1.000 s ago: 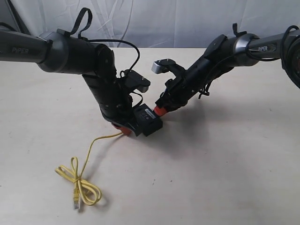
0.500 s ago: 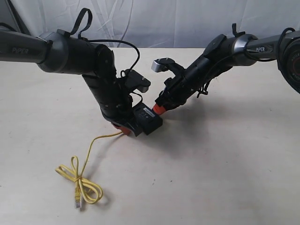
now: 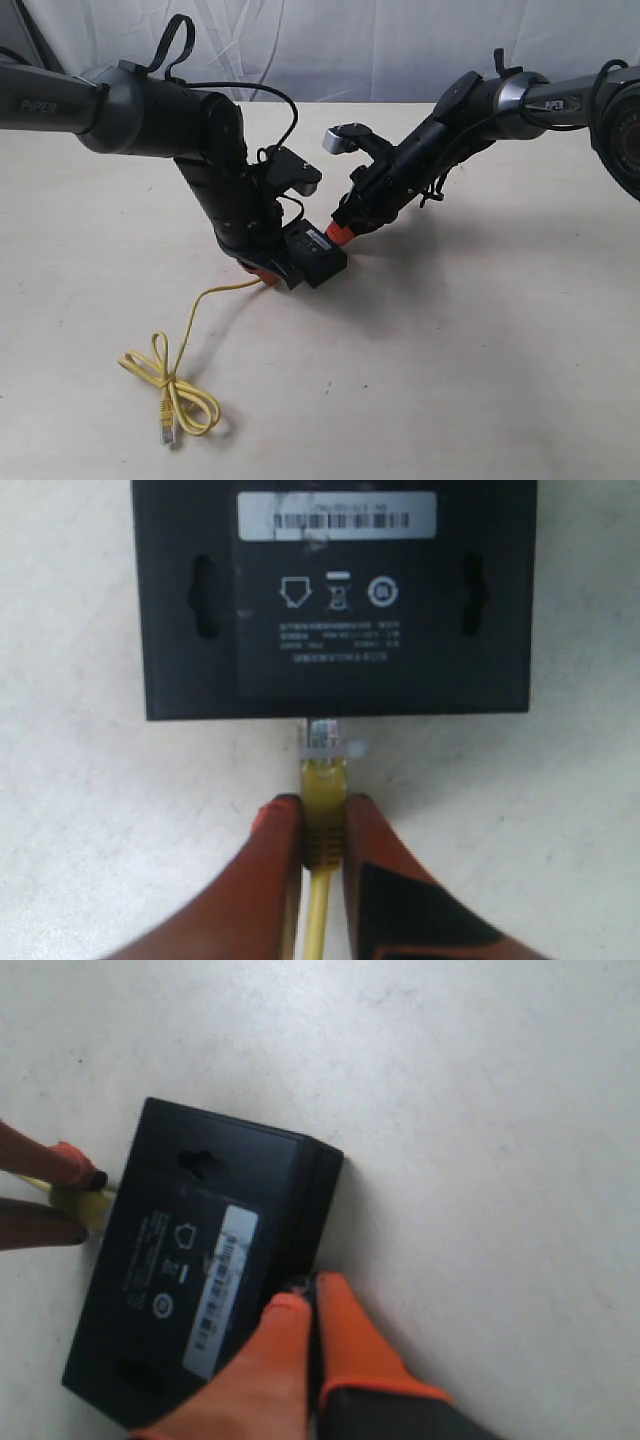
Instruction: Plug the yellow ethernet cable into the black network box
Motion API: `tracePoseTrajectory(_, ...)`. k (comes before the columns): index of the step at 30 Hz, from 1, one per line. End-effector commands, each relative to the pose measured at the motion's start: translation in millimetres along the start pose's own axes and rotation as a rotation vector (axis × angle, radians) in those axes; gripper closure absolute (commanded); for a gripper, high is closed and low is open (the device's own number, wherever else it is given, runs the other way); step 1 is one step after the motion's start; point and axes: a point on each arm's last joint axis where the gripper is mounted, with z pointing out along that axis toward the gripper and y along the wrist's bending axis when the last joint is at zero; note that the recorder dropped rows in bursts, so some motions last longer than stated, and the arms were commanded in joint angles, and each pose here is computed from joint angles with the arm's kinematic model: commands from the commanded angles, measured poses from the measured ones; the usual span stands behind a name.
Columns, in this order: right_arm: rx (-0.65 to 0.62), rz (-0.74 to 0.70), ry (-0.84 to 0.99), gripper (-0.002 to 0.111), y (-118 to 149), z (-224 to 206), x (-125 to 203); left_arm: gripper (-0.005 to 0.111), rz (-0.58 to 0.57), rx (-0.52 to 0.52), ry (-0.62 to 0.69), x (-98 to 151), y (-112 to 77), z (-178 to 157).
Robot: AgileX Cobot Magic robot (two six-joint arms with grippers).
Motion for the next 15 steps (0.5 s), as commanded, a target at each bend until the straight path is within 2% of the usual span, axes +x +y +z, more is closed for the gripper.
tracePoseTrajectory(1,-0.030,-0.024,0.066,0.109,2.5,10.7,7.7,0.107,-0.008,-0.013,-0.087,-10.2,-4.1,-7.5)
tracePoseTrajectory(15,-0.027,-0.024,0.082,0.109,1.7,10.1,9.4,0.107,-0.009,0.007,-0.046,-6.5,-5.9,-7.2)
